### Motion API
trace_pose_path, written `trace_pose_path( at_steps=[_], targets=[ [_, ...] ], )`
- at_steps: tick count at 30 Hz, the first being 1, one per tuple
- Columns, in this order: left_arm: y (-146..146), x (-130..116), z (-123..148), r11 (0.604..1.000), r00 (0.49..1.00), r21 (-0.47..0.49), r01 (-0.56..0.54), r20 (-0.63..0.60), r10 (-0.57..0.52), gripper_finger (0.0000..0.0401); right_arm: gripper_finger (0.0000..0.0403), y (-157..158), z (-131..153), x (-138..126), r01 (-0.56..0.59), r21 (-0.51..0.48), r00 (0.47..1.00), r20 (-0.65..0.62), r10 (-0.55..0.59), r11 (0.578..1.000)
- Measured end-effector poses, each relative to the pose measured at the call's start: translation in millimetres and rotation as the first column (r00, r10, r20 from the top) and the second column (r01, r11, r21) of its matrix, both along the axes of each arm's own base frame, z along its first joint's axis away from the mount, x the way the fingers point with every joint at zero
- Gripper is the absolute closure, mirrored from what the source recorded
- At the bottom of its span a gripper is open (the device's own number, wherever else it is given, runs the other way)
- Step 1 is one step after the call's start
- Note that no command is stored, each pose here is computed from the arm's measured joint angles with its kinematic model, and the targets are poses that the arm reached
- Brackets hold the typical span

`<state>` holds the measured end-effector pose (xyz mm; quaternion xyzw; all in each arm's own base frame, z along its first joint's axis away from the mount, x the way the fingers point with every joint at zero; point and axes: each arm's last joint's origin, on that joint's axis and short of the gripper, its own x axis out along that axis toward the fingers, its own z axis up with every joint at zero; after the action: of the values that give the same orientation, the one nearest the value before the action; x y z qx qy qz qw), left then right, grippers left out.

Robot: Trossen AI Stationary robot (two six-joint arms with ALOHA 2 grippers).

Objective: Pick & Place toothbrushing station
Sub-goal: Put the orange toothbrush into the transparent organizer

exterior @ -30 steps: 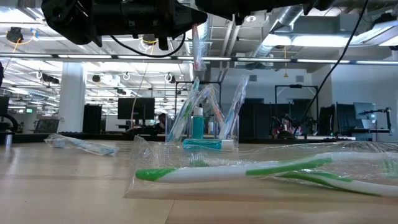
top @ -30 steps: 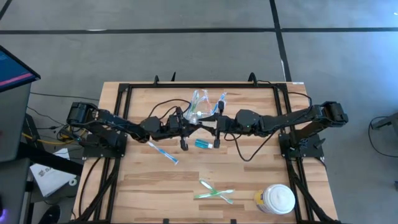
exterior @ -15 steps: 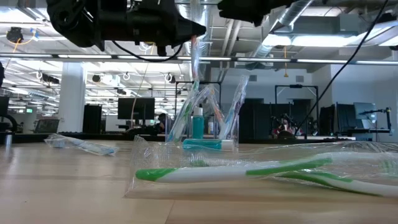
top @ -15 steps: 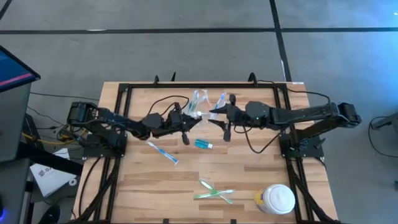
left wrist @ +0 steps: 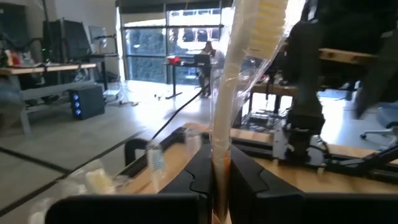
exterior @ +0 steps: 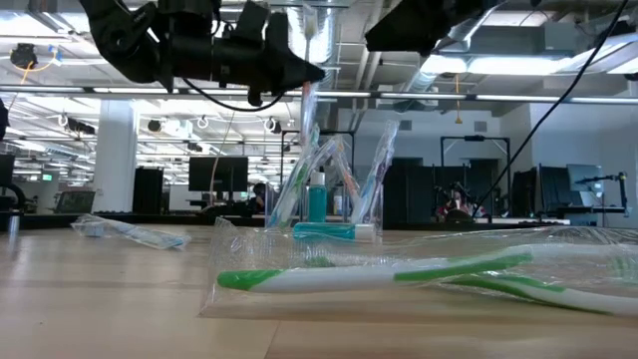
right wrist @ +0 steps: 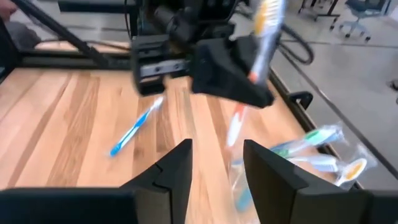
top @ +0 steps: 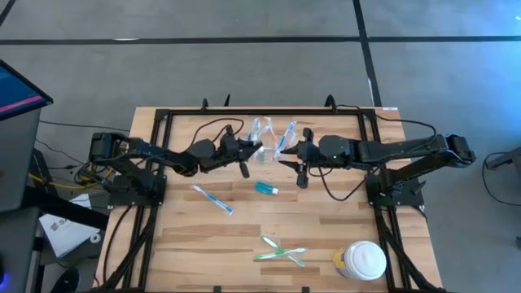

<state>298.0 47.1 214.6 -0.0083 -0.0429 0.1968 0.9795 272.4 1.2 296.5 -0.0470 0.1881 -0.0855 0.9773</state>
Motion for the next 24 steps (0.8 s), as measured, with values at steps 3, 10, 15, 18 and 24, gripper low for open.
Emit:
trace_pose_path(
  at_steps=[3, 10, 15, 18, 24],
  targets=[
    [6.5, -1.1, -1.2, 1.0, 1.0, -0.002, -0.022, -0.011, 0.022, 0.0389, 0.0276, 2.9, -1.4, -0.6, -0.009, 0.005, 1.0, -0.015, 0.009, 1.0],
    [17.5, -4.3, -3.1, 0.998, 0.998, -0.003, -0.06, -0.018, 0.06, 0.039, 0.0284, 13.7, -4.5, -2.2, -0.041, 0.022, 0.998, -0.044, 0.042, 0.999],
    [22.8, -16.5, -16.0, 0.995, 0.994, -0.006, -0.102, -0.027, 0.102, 0.0389, 0.0284, 19.4, -4.9, -2.7, -0.062, 0.022, 0.997, -0.049, 0.063, 0.998],
    [24.0, -24.9, -20.6, 0.993, 0.993, -0.003, -0.117, 0.005, 0.117, 0.039, 0.0284, 19.4, -4.9, -2.7, -0.062, 0.021, 0.997, -0.049, 0.063, 0.998],
    [22.5, -31.6, -19.9, 0.993, 0.991, 0.009, -0.118, 0.069, 0.117, 0.0389, 0.0284, 18.7, -4.7, -2.6, -0.06, 0.021, 0.997, -0.048, 0.061, 0.998]
  ],
)
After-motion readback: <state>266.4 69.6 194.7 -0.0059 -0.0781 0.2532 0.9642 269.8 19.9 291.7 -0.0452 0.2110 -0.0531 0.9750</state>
